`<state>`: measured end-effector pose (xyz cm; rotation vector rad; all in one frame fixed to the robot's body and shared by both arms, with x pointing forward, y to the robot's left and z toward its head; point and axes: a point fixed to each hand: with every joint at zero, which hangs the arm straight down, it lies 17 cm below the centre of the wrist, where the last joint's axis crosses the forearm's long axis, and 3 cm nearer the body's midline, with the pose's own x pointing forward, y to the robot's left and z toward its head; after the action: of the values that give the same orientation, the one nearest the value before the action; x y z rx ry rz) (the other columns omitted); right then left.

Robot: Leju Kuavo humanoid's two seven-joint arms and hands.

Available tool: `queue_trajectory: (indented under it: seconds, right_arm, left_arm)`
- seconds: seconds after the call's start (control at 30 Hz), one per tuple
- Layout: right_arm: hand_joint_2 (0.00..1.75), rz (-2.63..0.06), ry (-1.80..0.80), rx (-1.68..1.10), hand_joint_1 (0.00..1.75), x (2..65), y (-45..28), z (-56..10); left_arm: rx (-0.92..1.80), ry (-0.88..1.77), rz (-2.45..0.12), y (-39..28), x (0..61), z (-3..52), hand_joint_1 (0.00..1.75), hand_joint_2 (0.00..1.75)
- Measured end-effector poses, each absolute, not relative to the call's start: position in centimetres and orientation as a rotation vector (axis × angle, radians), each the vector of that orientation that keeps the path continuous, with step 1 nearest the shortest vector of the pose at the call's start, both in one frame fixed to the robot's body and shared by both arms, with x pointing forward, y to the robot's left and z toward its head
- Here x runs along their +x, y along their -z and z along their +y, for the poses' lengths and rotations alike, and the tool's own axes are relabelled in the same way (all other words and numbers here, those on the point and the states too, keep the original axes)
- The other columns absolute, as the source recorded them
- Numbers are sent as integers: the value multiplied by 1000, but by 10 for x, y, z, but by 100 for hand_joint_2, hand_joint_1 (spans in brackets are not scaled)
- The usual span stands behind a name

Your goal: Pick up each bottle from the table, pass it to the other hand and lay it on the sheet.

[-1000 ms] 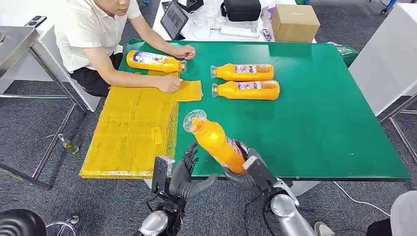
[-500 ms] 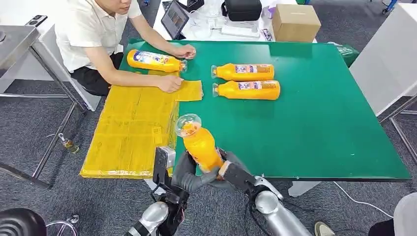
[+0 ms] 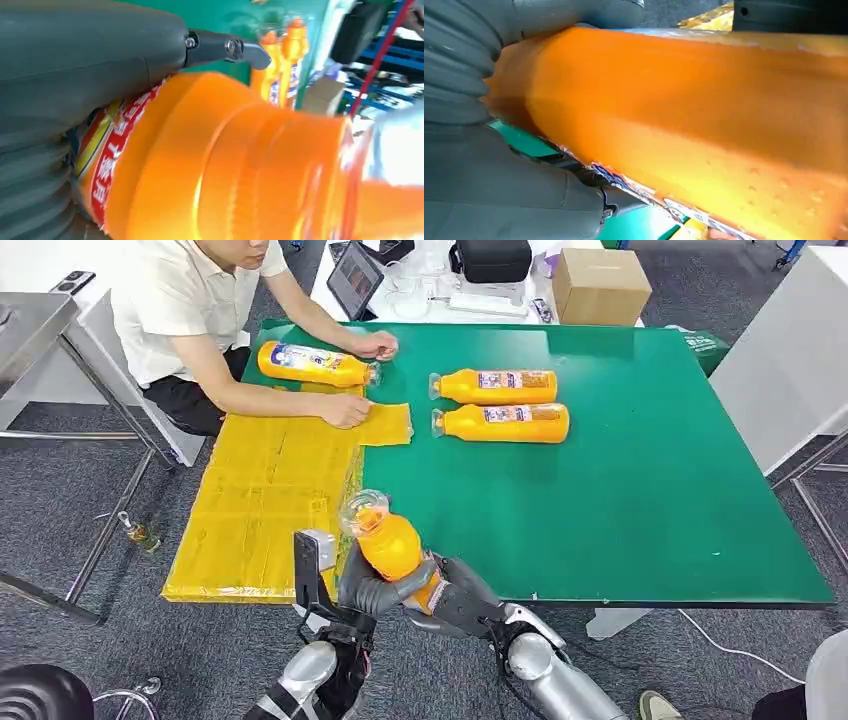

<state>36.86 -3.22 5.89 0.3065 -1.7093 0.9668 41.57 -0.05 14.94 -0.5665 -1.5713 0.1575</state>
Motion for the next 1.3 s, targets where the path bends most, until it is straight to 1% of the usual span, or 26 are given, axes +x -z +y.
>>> queue_trajectory:
  seconds: [0.1, 0.13, 0.17, 0.27, 0.3, 0.33, 0.5, 0.6, 0.7, 0.8, 0.93, 1.0, 1.07, 1.1, 1.2, 1.23, 1.3]
  right_arm:
    - [175, -1710, -965, 307, 175, 369, -59, -32]
    - [175, -1713, -961, 305, 150, 370, -60, -32]
    - [175, -1714, -958, 302, 66, 371, -60, -32]
    - [175, -1717, -950, 291, 66, 372, -60, -33]
    - [175, -1720, -942, 287, 5, 372, -61, -33]
    - [175, -1723, -937, 287, 0, 373, -62, -32]
    - [175, -1744, -892, 290, 0, 370, -65, -28]
    - [175, -1775, -824, 287, 0, 370, -73, -27]
    - [175, -1847, -731, 252, 0, 372, -90, -29]
    - [175, -2084, -597, 47, 0, 371, -138, -42]
    - [175, -2260, -334, -115, 0, 361, -197, -71]
    - [175, -2384, -227, -282, 0, 349, -238, -91]
    - [175, -2454, -149, -388, 0, 342, -270, -107]
    - [175, -2491, -100, -464, 0, 339, -291, -120]
    - [175, -2520, 100, -639, 0, 337, -332, -172]
    - [175, -2514, 172, -683, 0, 335, -340, -190]
    - [175, -2506, 249, -744, 0, 329, -349, -211]
  left_arm:
    - [-586, -165, -1564, -148, 418, 0, 175, 175]
    - [-588, -164, -1566, -149, 418, 0, 175, 175]
    - [-586, -164, -1569, -149, 419, 0, 175, 175]
    - [-578, -170, -1574, -148, 422, 2, 175, 175]
    - [-577, -169, -1577, -148, 424, 3, 175, 175]
    - [-575, -169, -1578, -148, 425, 3, 175, 175]
    - [-593, -186, -1551, -146, 429, 4, 175, 175]
    - [-645, -201, -1502, -143, 430, 2, 175, 175]
    - [-636, -234, -1514, -144, 434, 11, 175, 175]
    - [-572, -283, -1564, -152, 444, 34, 175, 175]
    - [-518, -344, -1608, -163, 455, 68, 175, 175]
    - [-487, -370, -1612, -164, 462, 85, 175, 175]
    - [-410, -348, -1650, -167, 469, 100, 175, 175]
    - [-314, -297, -1698, -171, 474, 109, 175, 175]
    - [70, -40, -1869, -186, 489, 127, 175, 175]
    - [146, 11, -1894, -190, 494, 131, 175, 175]
    - [205, 58, -1897, -187, 500, 135, 175, 175]
